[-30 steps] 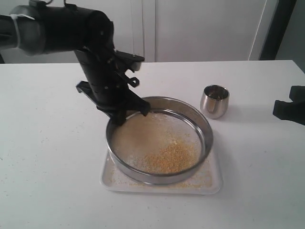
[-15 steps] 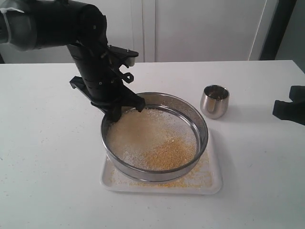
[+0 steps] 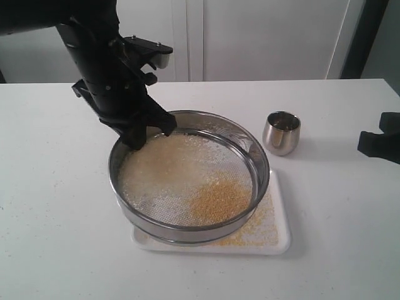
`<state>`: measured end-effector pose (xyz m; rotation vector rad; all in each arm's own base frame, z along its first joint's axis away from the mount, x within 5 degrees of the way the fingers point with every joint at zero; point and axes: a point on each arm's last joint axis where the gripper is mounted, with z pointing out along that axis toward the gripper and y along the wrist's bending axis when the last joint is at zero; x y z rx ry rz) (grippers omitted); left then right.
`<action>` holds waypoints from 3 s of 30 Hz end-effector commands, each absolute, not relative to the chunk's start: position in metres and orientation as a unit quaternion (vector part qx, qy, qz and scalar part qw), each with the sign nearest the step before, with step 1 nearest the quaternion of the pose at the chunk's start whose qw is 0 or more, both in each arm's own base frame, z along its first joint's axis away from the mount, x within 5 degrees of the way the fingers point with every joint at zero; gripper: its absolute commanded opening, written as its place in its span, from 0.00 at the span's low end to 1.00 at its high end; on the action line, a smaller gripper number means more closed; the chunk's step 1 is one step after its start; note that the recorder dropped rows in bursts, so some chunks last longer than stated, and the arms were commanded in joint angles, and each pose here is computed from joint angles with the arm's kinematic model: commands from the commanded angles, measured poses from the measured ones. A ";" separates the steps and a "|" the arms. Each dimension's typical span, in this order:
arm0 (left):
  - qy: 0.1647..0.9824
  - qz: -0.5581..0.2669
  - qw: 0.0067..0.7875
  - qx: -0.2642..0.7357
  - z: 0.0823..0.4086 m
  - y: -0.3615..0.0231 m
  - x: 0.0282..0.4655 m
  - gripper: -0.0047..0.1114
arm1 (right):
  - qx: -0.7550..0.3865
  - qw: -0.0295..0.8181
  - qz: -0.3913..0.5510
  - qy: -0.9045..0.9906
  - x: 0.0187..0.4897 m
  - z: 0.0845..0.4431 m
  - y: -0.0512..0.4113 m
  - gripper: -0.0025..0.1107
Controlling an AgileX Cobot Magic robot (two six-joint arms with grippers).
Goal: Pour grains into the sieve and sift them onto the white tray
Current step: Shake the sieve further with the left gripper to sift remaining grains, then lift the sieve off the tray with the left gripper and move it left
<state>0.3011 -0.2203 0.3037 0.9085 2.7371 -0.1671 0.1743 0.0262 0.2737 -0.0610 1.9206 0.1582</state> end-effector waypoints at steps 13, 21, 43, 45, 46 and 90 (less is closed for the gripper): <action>0.925 -0.090 0.198 0.311 0.284 -0.242 0.324 0.04 | -0.027 0.573 0.067 0.817 0.174 0.274 0.026 0.02; 0.934 -0.093 0.062 0.341 0.275 -0.238 0.310 0.04 | -0.027 0.573 0.067 0.817 0.174 0.274 0.026 0.02; 0.954 -0.111 0.065 0.272 0.284 -0.213 0.323 0.04 | -0.027 0.573 0.067 0.817 0.174 0.274 0.026 0.02; 0.961 -0.086 0.087 0.247 0.302 -0.195 0.321 0.04 | -0.027 0.573 0.067 0.817 0.174 0.274 0.026 0.02; 0.963 -0.080 0.087 0.241 0.305 -0.188 0.320 0.04 | -0.027 0.573 0.067 0.817 0.174 0.274 0.026 0.02; 0.966 -0.064 0.203 0.143 0.241 -0.086 0.467 0.04 | -0.027 0.573 0.067 0.816 0.174 0.274 0.026 0.02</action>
